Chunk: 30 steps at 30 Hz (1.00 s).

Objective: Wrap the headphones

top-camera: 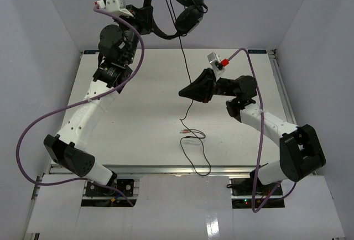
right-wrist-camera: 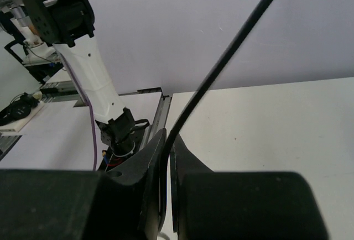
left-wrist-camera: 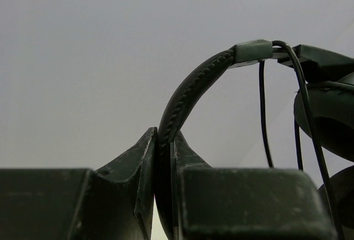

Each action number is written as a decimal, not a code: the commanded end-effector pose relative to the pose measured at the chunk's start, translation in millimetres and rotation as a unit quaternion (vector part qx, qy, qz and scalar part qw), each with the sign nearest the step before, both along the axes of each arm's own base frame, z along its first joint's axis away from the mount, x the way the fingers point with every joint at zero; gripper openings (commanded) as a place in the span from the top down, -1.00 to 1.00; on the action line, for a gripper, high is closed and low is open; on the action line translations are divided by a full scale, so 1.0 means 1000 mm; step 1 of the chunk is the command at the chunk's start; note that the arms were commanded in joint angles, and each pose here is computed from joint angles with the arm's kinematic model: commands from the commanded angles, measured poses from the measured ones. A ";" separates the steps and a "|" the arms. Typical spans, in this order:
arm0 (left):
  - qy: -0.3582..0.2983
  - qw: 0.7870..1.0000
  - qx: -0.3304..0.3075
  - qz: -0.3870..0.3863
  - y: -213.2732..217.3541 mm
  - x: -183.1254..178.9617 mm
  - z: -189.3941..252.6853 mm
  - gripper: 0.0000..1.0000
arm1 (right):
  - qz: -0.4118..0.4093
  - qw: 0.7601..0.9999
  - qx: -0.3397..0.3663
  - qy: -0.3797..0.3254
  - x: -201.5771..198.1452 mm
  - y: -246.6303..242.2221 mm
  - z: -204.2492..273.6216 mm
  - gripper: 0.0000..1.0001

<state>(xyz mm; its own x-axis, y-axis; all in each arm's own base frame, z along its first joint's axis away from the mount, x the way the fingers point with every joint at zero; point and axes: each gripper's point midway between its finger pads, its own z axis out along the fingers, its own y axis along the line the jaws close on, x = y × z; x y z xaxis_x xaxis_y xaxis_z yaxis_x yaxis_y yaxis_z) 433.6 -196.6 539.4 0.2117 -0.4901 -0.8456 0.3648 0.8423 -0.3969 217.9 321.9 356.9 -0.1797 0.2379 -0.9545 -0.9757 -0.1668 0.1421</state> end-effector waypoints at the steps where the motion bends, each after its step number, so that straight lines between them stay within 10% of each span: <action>1: -0.007 0.999 -0.001 0.036 0.031 0.011 0.009 1.00 | 0.038 0.998 0.021 -0.046 -0.031 -0.001 0.020 0.76; 17: 0.124 0.967 0.192 0.114 0.061 0.075 -0.141 1.00 | -0.049 0.988 -0.105 -0.104 0.013 0.017 0.029 0.85; 30: 0.204 0.938 0.279 0.018 0.038 0.039 -0.260 1.00 | -0.297 0.879 -0.230 -0.295 0.093 -0.015 0.064 0.85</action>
